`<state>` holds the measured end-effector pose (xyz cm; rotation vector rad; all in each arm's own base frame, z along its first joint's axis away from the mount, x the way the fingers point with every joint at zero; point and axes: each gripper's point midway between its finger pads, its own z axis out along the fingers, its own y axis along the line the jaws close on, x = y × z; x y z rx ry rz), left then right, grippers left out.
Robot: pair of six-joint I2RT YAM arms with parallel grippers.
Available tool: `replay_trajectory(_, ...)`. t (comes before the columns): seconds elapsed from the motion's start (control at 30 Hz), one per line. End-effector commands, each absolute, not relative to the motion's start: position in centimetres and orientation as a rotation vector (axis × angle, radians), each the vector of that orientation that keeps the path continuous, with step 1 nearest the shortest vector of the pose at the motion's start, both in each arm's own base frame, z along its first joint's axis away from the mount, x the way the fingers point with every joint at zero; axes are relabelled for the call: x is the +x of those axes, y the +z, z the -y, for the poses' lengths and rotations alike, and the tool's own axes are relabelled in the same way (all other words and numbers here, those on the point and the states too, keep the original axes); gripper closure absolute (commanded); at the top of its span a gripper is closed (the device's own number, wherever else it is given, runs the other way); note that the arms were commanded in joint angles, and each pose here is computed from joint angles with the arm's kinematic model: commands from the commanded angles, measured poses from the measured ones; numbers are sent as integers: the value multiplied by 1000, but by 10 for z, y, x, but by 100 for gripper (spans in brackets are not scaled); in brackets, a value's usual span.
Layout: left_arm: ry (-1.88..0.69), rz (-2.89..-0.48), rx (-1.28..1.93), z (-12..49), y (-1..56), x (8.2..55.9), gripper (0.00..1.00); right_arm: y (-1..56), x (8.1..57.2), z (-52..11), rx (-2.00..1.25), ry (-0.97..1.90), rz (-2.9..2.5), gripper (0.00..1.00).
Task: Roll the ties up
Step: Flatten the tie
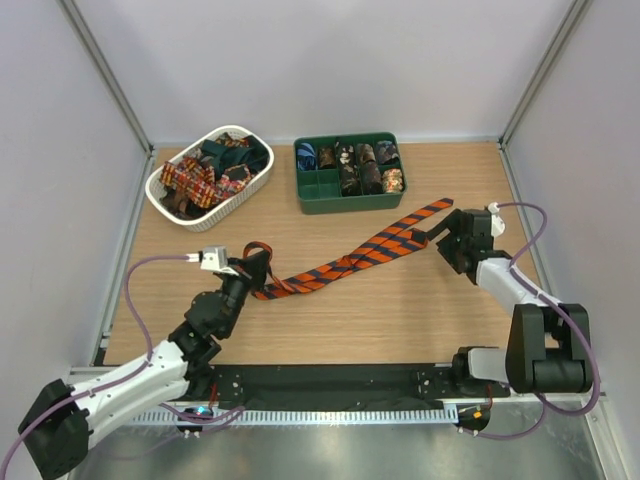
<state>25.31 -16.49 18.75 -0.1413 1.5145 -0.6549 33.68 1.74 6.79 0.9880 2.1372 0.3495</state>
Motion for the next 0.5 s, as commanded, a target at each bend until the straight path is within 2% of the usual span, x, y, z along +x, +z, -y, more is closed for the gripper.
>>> replay_trajectory(0.0,-665,-1430,-212,153,214,253,100,68,344,-28,1041,411,-2133,15)
replay_trajectory(0.17,-644,-1440,-224,146,209,250,99,52,355,-43,1040,434,-2162,29)
replay_trajectory(0.27,-641,-1438,-226,144,209,249,100,42,365,-45,1043,433,-2164,33)
replay_trajectory(0.3,-638,-1441,-226,143,208,249,100,34,366,-46,1043,425,-2182,40)
replay_trajectory(0.33,-632,-1447,-229,143,206,249,99,33,369,-47,1036,429,-2178,43)
replay_trajectory(0.47,-616,-1443,-253,136,207,248,100,21,379,-49,1053,416,-2197,46)
